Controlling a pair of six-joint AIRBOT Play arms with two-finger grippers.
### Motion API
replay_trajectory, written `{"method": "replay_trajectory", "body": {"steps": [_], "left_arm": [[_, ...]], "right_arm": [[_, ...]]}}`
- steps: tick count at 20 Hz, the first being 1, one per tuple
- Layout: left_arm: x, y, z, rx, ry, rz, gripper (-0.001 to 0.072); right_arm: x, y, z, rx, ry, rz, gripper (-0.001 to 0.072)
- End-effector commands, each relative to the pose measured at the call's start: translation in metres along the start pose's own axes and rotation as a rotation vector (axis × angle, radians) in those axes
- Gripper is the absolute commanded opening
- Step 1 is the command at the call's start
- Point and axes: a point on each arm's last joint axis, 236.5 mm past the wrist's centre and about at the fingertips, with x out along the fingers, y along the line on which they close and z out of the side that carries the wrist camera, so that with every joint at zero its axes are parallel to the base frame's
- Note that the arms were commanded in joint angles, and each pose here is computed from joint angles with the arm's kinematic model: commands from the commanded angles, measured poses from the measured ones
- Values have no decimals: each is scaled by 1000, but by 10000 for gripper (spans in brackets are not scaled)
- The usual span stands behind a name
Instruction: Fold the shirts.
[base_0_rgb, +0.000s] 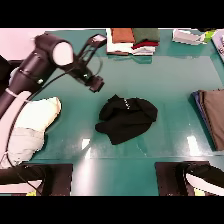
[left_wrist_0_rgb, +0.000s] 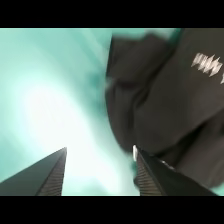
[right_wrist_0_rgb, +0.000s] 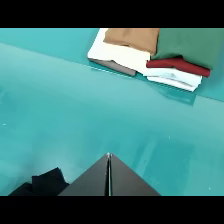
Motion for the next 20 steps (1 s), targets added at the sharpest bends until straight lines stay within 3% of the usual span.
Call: {"method": "replay_trajectory", "body": {"steps": [1, 7, 14, 19, 20], "left_arm": [[17, 12, -61, -121, 118, -64, 500], [69, -50, -119, -148, 196, -279, 501], [106, -81, -144, -60, 194, -288, 502], [133, -77, -143, -93, 195, -274, 498], [137, -77, -146, -95, 206, -273, 457]], "right_arm": [[0, 0, -2, -1, 8, 0, 21], [19, -1, -13, 1, 65, -3, 21], [57, -2, -41, 4, 197, -4, 21], [68, 7, -48, 14, 228, 32, 21], [69, 10, -49, 18, 232, 45, 22]]}}
